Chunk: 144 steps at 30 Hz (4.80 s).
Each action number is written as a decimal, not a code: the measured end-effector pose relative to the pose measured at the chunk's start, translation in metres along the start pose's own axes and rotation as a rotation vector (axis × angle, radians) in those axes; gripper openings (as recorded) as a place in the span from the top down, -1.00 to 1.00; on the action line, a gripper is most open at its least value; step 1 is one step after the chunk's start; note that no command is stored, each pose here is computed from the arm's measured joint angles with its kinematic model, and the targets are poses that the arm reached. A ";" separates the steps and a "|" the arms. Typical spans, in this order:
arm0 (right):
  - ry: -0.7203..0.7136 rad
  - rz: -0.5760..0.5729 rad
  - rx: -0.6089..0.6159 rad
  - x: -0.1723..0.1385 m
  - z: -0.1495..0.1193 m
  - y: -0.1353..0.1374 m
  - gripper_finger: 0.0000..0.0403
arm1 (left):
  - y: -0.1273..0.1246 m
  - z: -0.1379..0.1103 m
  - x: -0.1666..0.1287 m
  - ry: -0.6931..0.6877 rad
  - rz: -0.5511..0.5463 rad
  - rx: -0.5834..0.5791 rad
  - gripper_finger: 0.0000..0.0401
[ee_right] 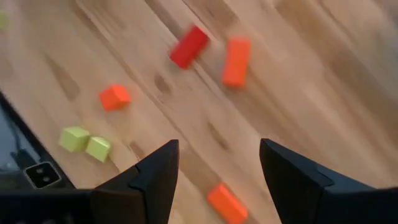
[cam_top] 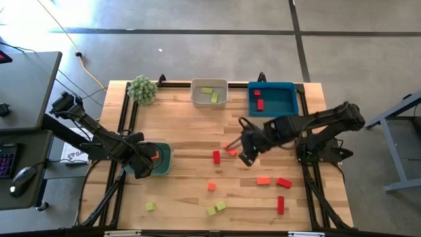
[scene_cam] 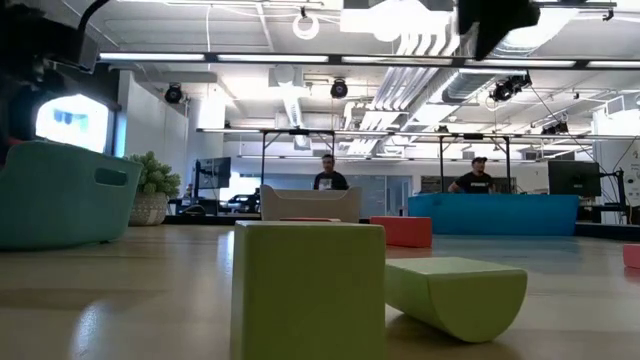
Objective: Sort & place blocks by color
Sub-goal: Put the orange block into the green bin, then put the red block into the blue bin
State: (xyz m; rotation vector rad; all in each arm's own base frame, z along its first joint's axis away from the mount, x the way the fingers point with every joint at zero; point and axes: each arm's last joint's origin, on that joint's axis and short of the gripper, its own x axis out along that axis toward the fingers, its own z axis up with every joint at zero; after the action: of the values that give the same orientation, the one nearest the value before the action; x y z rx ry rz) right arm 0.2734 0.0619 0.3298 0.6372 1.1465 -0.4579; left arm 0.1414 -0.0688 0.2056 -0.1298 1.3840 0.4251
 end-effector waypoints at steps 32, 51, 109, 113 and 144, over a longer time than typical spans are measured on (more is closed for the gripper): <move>0.414 -0.282 -0.086 0.055 -0.135 -0.009 -0.04 | 0.000 -0.005 0.007 0.082 -0.044 0.028 -0.02; 0.524 -0.220 -0.074 0.100 -0.153 -0.029 -0.04 | 0.000 -0.005 0.007 0.085 -0.042 -0.046 -0.08; 0.187 -0.005 0.075 0.110 -0.042 -0.037 0.49 | 0.099 0.124 -0.053 -0.498 -0.111 -0.348 -0.08; 0.121 -0.034 0.014 0.099 -0.011 -0.049 0.49 | 0.101 0.125 -0.052 -0.500 -0.112 -0.359 -0.08; -0.185 -0.644 -0.118 0.062 0.111 -0.231 0.49 | 0.100 0.125 -0.051 -0.482 -0.158 -0.402 -0.08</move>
State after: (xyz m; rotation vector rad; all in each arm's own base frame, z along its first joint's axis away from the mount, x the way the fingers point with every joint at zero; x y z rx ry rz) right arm 0.2252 -0.1844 0.2490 0.1024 1.1771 -0.9665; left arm 0.2135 0.0536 0.2951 -0.4346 0.7963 0.5563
